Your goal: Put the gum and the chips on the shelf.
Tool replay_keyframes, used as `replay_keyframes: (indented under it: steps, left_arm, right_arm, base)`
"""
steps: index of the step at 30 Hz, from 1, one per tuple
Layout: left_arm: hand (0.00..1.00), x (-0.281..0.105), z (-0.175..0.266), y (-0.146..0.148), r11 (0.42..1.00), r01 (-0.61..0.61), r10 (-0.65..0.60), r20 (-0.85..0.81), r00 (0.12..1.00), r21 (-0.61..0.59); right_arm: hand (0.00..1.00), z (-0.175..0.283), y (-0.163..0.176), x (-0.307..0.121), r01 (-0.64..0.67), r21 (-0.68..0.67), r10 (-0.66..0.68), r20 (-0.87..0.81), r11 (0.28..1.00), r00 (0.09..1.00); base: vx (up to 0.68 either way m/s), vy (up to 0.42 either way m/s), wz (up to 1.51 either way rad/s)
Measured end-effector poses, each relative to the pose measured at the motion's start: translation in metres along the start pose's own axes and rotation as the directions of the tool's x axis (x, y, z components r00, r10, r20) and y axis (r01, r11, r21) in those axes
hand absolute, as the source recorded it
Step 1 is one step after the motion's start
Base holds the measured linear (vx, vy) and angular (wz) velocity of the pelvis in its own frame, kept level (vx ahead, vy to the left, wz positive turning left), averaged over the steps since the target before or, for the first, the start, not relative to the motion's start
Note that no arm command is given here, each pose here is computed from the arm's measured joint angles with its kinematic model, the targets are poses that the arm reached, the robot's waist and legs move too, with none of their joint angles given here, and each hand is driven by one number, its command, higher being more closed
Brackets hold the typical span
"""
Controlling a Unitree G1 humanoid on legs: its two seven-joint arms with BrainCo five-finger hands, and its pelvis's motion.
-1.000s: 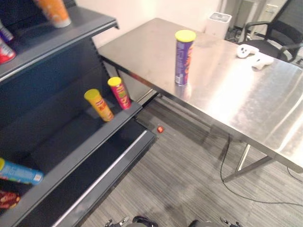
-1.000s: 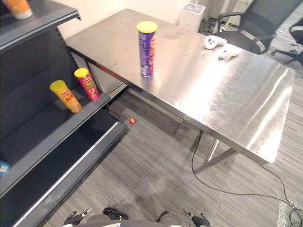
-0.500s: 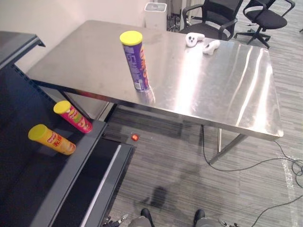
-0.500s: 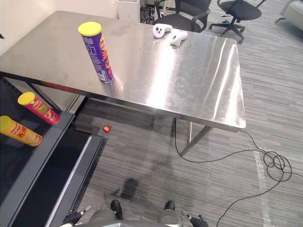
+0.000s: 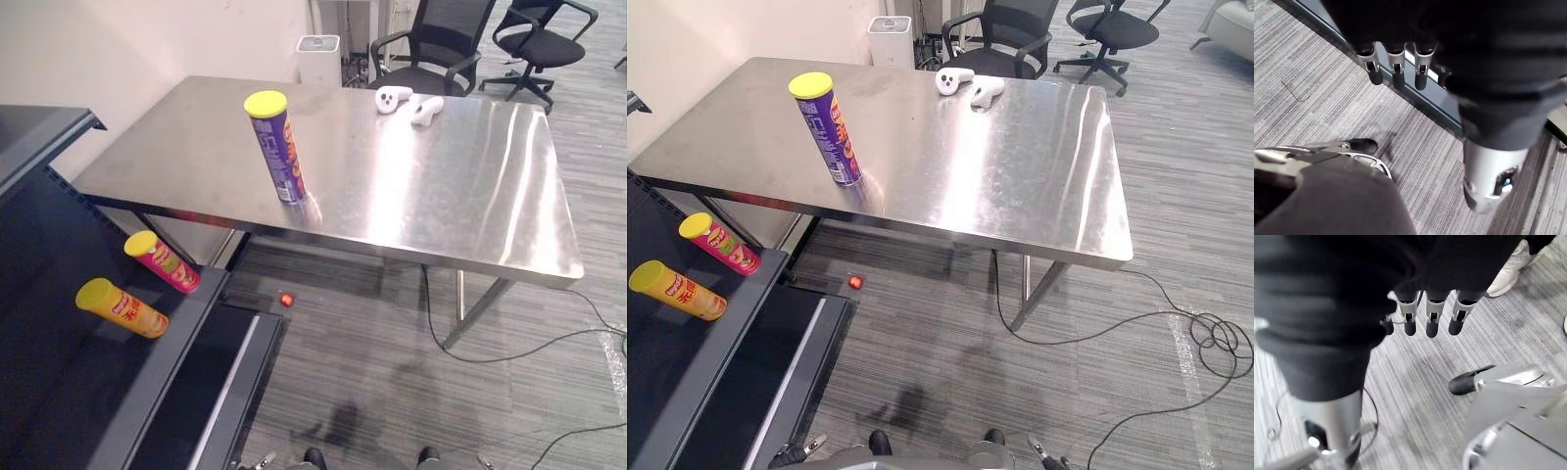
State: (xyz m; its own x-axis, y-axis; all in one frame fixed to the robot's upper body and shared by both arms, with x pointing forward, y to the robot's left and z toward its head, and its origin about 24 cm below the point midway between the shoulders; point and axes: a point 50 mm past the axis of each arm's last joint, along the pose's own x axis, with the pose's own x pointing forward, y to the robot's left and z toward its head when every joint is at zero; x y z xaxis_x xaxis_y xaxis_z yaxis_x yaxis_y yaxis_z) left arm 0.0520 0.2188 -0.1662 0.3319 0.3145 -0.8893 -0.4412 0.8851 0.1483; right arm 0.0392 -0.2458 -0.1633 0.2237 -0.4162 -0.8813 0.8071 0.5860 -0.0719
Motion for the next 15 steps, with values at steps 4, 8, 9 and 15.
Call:
replay_keyframes:
  steps: [4, 8, 9, 15]
  left_arm:
    - [0.0, -0.001, -0.005, 0.008, 1.0, -0.02, 0.019, -0.013, 1.0, -0.003]
    - [0.0, 0.0, -0.003, 0.015, 0.999, -0.04, 0.04, -0.009, 0.999, -0.022]
    - [0.0, 0.0, -0.002, 0.017, 0.999, -0.044, 0.044, -0.006, 0.999, -0.022]
    - [0.0, 0.0, -0.002, 0.018, 0.999, -0.044, 0.044, -0.007, 0.999, -0.01]
  right_arm:
    - [0.0, 0.016, -0.027, 0.003, 0.118, 0.271, -0.13, 0.027, 0.955, 0.991]
    - [0.0, 0.076, -0.056, 0.006, 0.162, 0.459, -0.256, 0.15, 0.874, 0.955]
    - [0.0, 0.098, -0.064, 0.004, 0.157, 0.495, -0.29, 0.203, 0.855, 0.935]
    - [0.0, 0.211, -0.062, -0.034, 0.067, 0.437, -0.342, 0.589, 0.897, 0.732]
  base:
    - [0.05, 0.011, 0.02]
    - [0.01, 0.002, 0.0]
    - [0.0, 0.0, 0.0]
    - [0.0, -0.004, -0.02]
